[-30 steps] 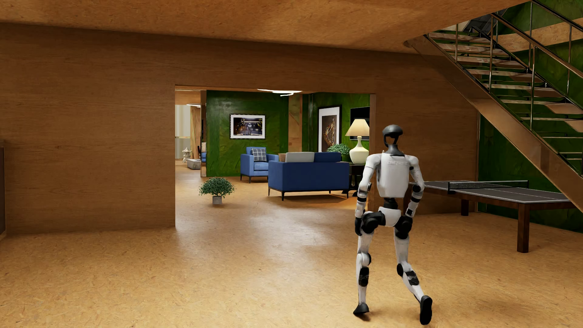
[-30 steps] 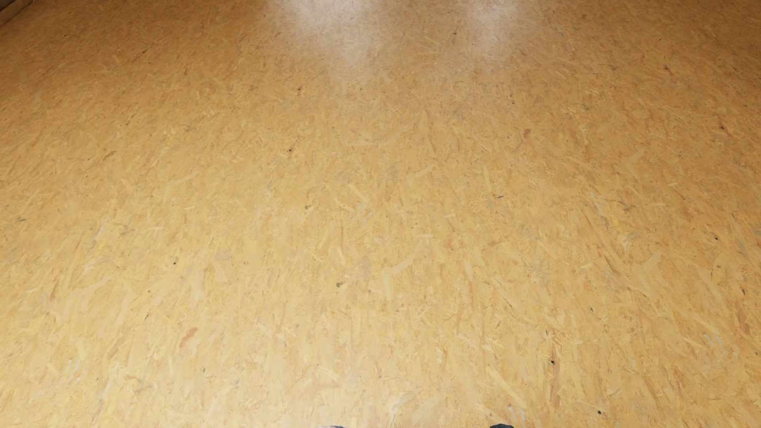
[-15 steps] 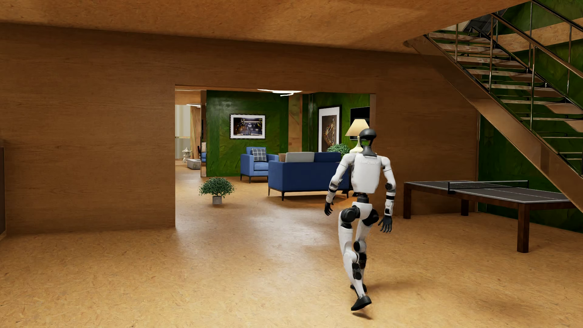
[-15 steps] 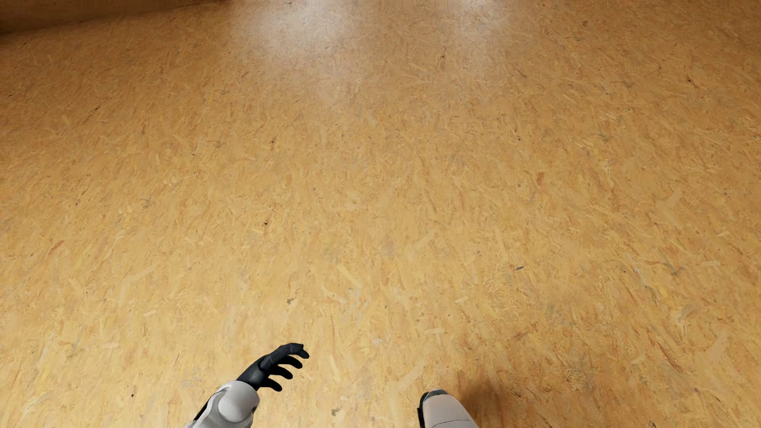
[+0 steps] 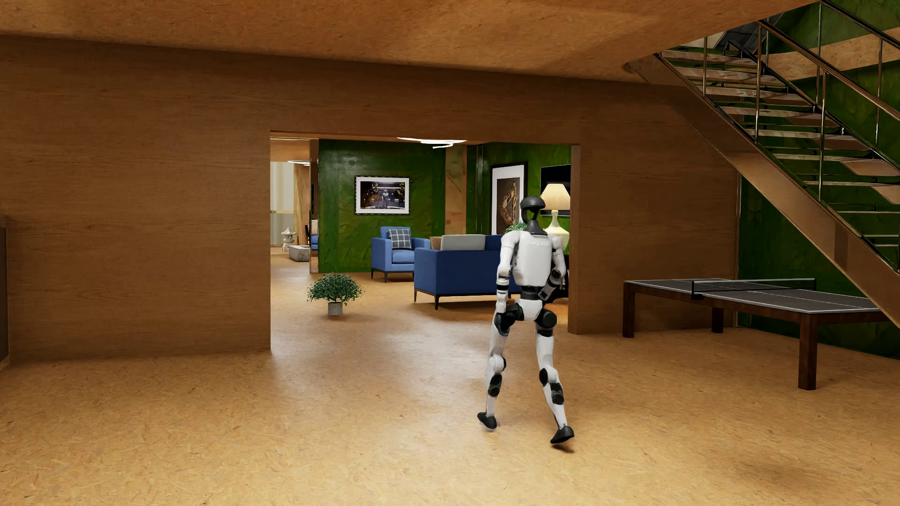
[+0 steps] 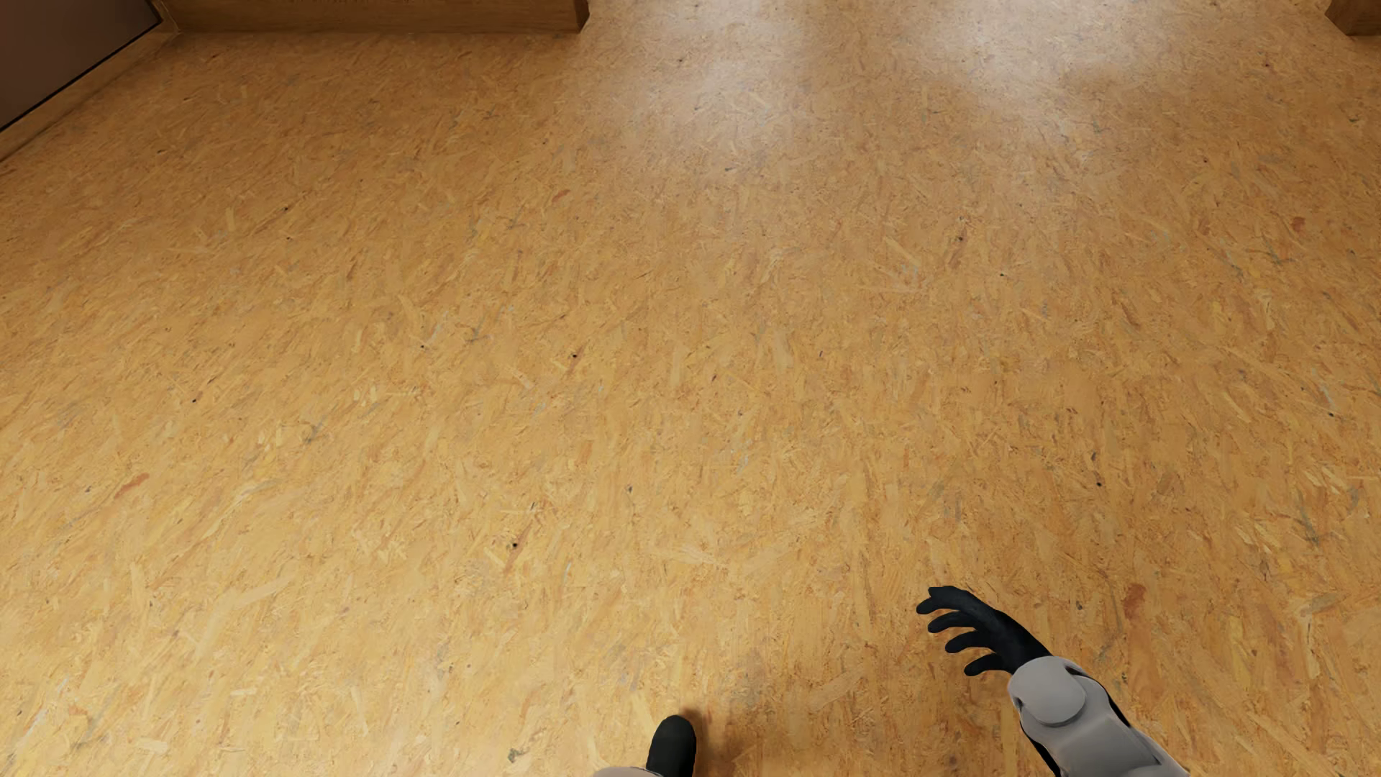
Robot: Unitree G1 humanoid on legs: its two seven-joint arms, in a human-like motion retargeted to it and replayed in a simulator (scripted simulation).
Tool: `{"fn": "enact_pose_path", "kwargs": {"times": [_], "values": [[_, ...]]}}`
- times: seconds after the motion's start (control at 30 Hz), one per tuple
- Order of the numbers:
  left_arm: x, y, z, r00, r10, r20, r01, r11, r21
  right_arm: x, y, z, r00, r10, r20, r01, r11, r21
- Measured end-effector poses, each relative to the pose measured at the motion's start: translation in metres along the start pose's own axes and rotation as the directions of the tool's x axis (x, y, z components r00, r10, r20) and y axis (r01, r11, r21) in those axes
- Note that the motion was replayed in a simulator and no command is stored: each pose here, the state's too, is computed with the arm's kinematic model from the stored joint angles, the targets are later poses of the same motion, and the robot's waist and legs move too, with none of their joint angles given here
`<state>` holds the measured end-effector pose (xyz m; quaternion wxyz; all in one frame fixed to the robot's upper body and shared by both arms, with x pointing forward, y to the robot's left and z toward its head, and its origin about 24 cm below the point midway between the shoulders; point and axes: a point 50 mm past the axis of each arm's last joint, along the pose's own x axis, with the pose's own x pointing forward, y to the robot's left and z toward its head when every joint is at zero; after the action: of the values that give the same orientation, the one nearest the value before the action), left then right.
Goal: Walk towards the plant
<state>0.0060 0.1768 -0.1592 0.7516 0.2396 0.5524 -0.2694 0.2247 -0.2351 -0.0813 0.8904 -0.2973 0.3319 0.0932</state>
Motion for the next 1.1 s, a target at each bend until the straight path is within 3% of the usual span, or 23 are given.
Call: {"fn": "enact_pose_path", "kwargs": {"times": [0.13,0.23,0.33,0.53,0.63,0.77,0.87,1.1], "values": [[0.002,0.011,0.019,0.997,0.023,0.069,-0.024,1.000,0.012,-0.011,0.027,-0.009,0.998,0.059,0.009,-0.059,0.998,0.033],[0.005,0.049,0.041,0.985,0.119,0.124,-0.121,0.993,0.014,-0.035,0.079,-0.069,0.955,0.211,-0.208,-0.212,0.977,0.019],[0.000,0.100,0.065,0.950,0.254,0.184,-0.254,0.967,-0.022,-0.061,0.108,-0.111,0.875,0.303,-0.378,-0.338,0.941,-0.029],[-0.039,0.186,0.116,0.807,0.474,0.353,-0.476,0.875,-0.087,-0.112,0.118,-0.162,0.790,0.327,-0.518,-0.356,0.933,0.046],[-0.052,0.202,0.133,0.751,0.520,0.407,-0.516,0.847,-0.129,-0.123,0.124,-0.171,0.757,0.347,-0.554,-0.395,0.918,0.036],[-0.025,0.161,0.098,0.845,0.445,0.297,-0.416,0.895,-0.160,-0.120,0.129,-0.170,0.740,0.360,-0.568,-0.430,0.903,0.012],[0.000,0.098,0.057,0.950,0.268,0.157,-0.260,0.963,-0.073,-0.091,0.117,-0.143,0.823,0.323,-0.468,-0.353,0.935,0.024],[-0.008,-0.002,0.002,0.999,0.025,0.044,-0.021,0.997,-0.076,-0.026,0.035,-0.048,0.990,0.086,-0.111,-0.083,0.996,0.027]]}}
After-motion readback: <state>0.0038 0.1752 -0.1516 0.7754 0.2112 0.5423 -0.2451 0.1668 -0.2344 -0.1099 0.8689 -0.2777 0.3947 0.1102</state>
